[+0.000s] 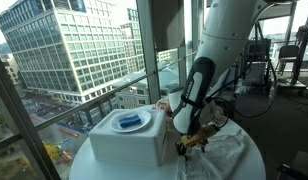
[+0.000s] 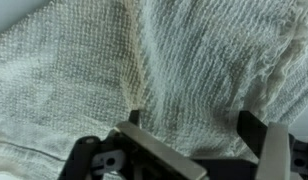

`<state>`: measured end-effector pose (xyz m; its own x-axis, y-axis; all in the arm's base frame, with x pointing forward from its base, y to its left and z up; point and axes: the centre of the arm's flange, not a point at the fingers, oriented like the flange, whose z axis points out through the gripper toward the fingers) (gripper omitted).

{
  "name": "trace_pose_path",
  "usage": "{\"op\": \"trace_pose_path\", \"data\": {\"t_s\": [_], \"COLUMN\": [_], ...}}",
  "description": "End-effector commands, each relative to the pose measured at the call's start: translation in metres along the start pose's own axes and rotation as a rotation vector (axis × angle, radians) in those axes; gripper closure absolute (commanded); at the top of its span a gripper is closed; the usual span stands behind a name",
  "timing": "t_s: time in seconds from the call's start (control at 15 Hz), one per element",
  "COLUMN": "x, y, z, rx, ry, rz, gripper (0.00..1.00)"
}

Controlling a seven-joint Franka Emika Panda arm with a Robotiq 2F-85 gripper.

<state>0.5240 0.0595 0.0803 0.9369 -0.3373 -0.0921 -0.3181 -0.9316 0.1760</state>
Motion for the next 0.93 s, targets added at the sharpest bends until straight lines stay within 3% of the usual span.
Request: {"op": "trace_pose_path", "data": {"t_s": [0.0,0.87], "x": [-0.008,0.013], "y": [-0.010,-0.012], "z": [-0.011,-0.021], "rx": [0.003,-0.039], "ry": [-0.004,0.037], "rz": [-0.001,0.075], "gripper": [0.00,0.00]}}
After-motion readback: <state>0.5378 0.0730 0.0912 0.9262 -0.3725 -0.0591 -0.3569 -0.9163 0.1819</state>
